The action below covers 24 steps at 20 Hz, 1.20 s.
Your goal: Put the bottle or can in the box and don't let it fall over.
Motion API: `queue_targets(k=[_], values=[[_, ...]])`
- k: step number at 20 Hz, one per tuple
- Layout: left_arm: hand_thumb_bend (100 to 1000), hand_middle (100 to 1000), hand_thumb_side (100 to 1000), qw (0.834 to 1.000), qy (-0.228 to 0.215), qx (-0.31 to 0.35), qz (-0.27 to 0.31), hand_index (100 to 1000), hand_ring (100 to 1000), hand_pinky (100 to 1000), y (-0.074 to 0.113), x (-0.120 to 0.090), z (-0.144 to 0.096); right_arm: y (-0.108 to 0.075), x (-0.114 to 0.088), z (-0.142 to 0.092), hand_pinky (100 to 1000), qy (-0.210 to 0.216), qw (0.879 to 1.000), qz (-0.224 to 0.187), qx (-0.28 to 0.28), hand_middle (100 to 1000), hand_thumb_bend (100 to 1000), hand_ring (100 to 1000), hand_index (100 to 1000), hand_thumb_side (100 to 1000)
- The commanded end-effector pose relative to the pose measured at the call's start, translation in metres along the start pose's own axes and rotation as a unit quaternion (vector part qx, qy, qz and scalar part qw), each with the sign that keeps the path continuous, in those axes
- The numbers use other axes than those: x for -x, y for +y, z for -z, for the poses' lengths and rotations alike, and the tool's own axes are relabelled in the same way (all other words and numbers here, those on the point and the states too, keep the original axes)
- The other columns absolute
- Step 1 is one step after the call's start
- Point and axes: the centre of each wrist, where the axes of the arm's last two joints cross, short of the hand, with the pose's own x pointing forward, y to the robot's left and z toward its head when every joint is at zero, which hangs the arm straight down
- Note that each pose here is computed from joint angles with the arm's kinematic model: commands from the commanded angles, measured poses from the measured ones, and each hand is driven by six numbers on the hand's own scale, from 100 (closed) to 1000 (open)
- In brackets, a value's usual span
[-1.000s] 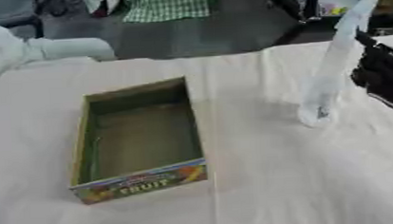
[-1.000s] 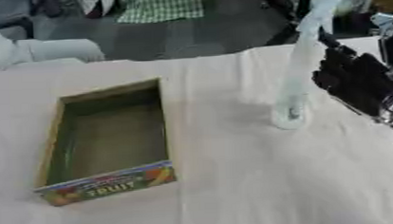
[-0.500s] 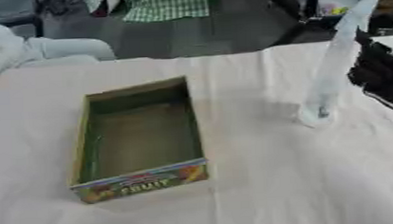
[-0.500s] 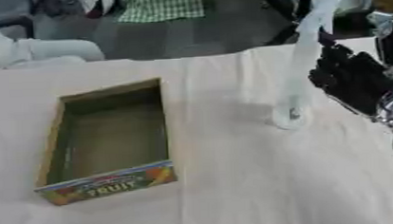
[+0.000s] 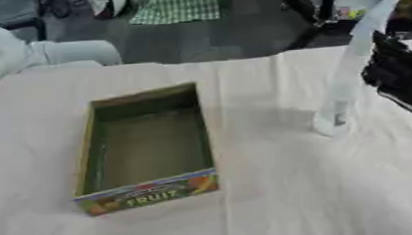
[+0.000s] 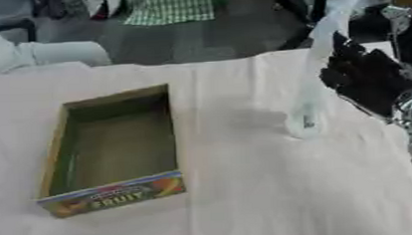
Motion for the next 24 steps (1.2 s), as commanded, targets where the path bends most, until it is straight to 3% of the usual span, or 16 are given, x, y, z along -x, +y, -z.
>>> queue_targets(k=[1,16,24], values=[[734,807,617,1.000,-0.014,0.007,0.000,759,924,751,0.001,-0.008,0.003,0.013,-0.011,0.001,100,-0.008,1.000,-0.016,-0.020,164,100,100,986,831],[732,808,618,1.000,-0.015,0.009,0.000,760,925,752,0.001,-0.008,0.003,0.026,-0.019,0.004,100,-0.021,0.999,-0.015,-0.044,173,100,100,988,819],[733,808,617,1.000,-0.015,0.010,0.001,760,925,752,0.001,-0.008,0.004,0.043,-0.028,0.008,100,-0.033,0.996,-0.023,-0.074,192,100,100,995,802]])
